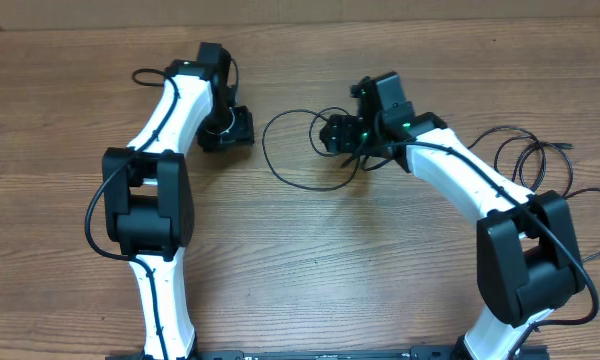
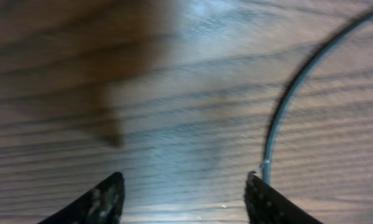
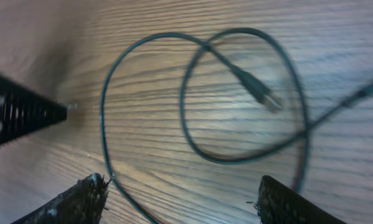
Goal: Untangle cables
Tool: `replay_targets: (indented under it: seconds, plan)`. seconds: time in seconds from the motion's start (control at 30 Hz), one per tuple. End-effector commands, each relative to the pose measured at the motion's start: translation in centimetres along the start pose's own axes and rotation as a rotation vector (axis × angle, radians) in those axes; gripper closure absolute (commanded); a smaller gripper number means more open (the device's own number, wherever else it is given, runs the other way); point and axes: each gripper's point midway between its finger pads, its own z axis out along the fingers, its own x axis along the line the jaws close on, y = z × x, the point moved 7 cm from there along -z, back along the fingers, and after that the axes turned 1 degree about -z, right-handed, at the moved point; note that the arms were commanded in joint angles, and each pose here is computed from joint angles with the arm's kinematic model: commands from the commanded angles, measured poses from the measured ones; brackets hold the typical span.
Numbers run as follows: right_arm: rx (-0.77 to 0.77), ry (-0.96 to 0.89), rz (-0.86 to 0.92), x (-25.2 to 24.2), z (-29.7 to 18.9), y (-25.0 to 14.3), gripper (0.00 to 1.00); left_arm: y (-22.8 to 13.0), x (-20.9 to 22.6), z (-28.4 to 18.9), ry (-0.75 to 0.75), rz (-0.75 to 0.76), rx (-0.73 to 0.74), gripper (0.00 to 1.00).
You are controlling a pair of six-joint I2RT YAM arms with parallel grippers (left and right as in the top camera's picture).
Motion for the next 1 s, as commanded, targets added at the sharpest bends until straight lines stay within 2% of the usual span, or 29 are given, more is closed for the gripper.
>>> replay_targets:
  seconds: [0.0, 0.13, 0.2, 0.37, 0.6, 0.63, 0.67, 0.77, 0.83, 0.97]
  plan:
    - [-0.031, 0.002, -0.124, 1.7, -0.5, 0.9, 0.21, -0.1, 0.7, 0.6, -0.024, -0.043, 0.026, 0.29]
    - [-0.045, 0.007, -0.163, 3.1, -2.5, 2.9, 0.18, 0.0, 1.3, 0.6, -0.023, -0.057, 0.027, 0.15]
    - [-0.05, 0.008, -0.196, 3.5, -3.1, 3.5, 0.17, 0.1, 1.8, 0.5, -0.023, -0.066, 0.026, 0.03]
    - [-0.04, 0.004, -0.247, 3.4, -2.5, 3.4, 0.17, 0.4, 2.7, 0.3, -0.073, -0.044, 0.029, 0.01]
    - [0.021, -0.006, -0.294, 2.3, 2.8, 2.1, 0.14, 0.5, 3.0, 0.1, -0.155, 0.004, 0.033, 0.06]
    - [0.027, -0.006, -0.294, 2.2, 3.4, 2.0, 0.14, 0.5, 3.0, 0.1, -0.154, 0.007, 0.033, 0.11]
    - [0.034, -0.007, -0.294, 2.1, 4.0, 1.8, 0.14, 0.5, 2.9, 0.1, -0.154, 0.008, 0.033, 0.2]
    - [0.068, -0.005, -0.297, 2.0, 5.6, 0.8, 0.14, 0.6, 2.9, 0.1, -0.154, 0.01, 0.031, 0.33]
    - [0.092, -0.002, -0.302, 2.2, 6.6, 0.0, 0.14, 0.6, 2.9, 0.1, -0.151, 0.01, 0.028, 0.36]
    - [0.14, 0.004, -0.327, 3.1, 8.2, -1.7, 0.14, 0.7, 2.9, 0.1, -0.152, 0.011, 0.023, 0.37]
